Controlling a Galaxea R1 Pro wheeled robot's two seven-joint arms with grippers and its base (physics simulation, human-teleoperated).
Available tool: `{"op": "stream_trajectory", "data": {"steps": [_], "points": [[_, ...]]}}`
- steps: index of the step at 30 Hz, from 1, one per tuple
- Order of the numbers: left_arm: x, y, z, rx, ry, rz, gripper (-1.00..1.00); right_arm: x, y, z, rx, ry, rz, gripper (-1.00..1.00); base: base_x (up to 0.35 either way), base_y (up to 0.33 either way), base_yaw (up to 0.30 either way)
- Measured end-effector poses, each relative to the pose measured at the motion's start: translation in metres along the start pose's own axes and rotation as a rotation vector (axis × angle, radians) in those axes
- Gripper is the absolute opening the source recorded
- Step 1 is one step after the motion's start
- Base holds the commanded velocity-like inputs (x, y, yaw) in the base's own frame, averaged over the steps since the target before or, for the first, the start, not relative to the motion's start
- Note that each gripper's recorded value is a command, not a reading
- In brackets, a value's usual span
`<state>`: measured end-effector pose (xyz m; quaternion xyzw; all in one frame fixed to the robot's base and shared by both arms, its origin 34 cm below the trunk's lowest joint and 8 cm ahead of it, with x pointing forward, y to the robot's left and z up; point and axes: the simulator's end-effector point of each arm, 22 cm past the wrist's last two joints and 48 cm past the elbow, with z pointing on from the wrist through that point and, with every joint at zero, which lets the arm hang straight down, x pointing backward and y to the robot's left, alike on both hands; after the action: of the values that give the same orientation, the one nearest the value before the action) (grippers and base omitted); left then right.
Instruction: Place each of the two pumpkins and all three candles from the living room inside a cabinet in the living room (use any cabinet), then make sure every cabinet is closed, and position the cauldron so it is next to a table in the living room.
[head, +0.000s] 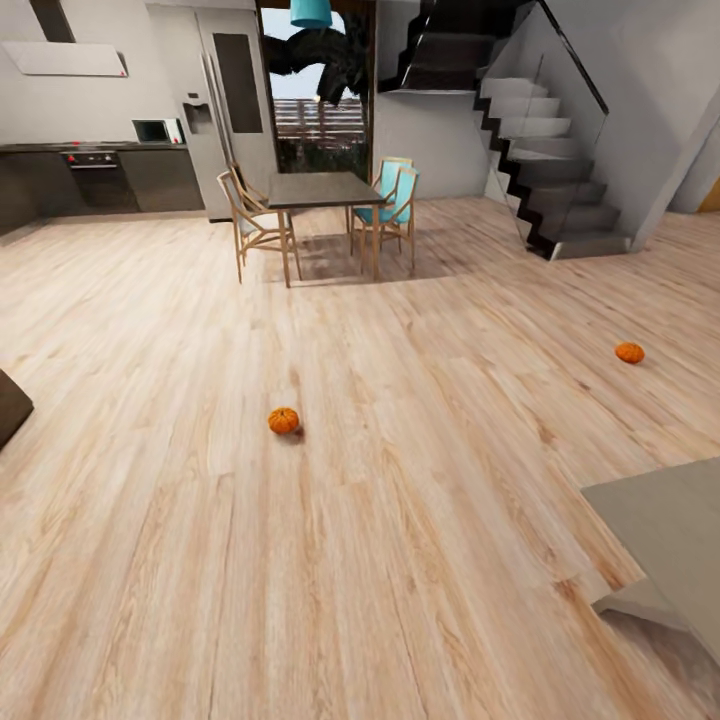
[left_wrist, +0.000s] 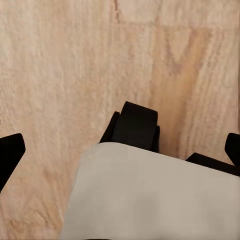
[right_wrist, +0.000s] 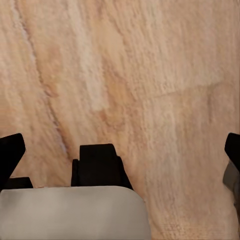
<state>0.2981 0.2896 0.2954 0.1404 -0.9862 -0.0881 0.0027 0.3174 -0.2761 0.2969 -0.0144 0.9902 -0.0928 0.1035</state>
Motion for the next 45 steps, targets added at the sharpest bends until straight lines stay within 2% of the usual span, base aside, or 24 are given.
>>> {"op": "stream_trajectory", "data": {"steps": [14, 35, 45], "points": [[-0.0008, 0.0011, 0.0002, -0.002, -0.003, 0.000, 1.00, 0.0008, 0.0007, -0.0001, -0.001, 0.003, 0.003, 1.00, 0.317, -0.034, 0.281], [-0.0011, 0.0008, 0.0002, 0.000, -0.004, 0.000, 1.00, 0.0008, 0.0012, -0.0003, -0.001, 0.003, 0.003, 1.00, 0.276, -0.197, 0.285], [-0.0012, 0.0008, 0.0002, 0.000, -0.004, -0.001, 1.00, 0.0019, 0.0026, -0.0006, -0.003, 0.004, 0.004, 1.00, 0.131, -0.158, 0.285]]}}
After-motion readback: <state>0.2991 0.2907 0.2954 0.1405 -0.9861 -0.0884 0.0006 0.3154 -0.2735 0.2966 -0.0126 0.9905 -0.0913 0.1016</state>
